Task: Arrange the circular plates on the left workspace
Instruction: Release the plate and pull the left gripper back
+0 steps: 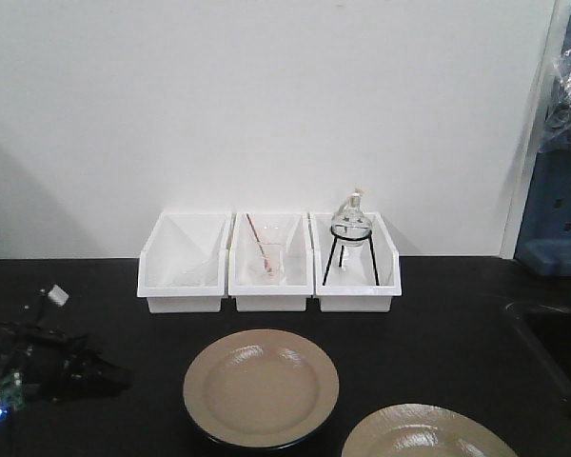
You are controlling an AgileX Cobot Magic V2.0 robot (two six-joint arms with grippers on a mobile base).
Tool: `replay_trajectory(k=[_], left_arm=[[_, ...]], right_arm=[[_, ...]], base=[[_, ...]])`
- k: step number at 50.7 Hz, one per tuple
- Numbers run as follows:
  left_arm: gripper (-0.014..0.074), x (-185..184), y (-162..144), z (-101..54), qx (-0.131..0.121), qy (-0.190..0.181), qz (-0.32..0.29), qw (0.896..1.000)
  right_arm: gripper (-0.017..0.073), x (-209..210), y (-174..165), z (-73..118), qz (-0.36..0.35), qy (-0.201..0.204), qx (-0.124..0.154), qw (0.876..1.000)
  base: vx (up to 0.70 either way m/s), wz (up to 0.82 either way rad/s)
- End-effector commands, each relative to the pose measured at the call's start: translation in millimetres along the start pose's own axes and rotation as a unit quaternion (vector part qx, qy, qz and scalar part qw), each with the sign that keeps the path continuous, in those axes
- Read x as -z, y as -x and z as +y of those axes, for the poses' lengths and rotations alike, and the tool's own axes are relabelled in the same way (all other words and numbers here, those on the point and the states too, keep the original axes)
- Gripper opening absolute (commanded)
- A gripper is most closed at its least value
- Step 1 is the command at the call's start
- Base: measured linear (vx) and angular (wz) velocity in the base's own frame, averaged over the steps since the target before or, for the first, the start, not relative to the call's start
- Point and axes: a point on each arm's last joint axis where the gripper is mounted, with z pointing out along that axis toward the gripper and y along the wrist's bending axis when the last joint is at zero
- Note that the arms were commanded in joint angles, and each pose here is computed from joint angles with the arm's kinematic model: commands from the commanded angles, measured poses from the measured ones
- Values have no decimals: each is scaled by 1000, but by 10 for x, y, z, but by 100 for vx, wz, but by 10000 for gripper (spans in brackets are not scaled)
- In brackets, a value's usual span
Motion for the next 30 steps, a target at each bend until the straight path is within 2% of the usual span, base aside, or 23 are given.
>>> replay_trajectory(k=[1,4,8,13,20,23,30], left_arm=[[-10,375,151,-432,-54,-9,-43,998],[-7,485,146,-530,-78,5,-44,996],[-5,602,139,-647,-106,23,-48,993],[-3,759,136,-797,-134,50,-85,986],[-1,904,10,-916,-154,87,-128,976],[0,901,-106,-909,-152,93,-126,976],[-1,899,-326,-886,-145,112,-128,975]], right_arm=[[274,246,87,-55,-45,-40,-41,997],[345,286,63,-111,-42,-48,-88,994],[428,269,48,-143,-35,-51,-123,990],[500,143,11,-213,0,-26,-159,987],[508,-85,-45,-353,48,14,-194,980],[503,-163,-60,-401,58,21,-201,978],[494,-434,-49,-391,69,11,-188,980]], base=[[0,0],[0,0],[0,0],[0,0],[0,0],[0,0],[0,0]])
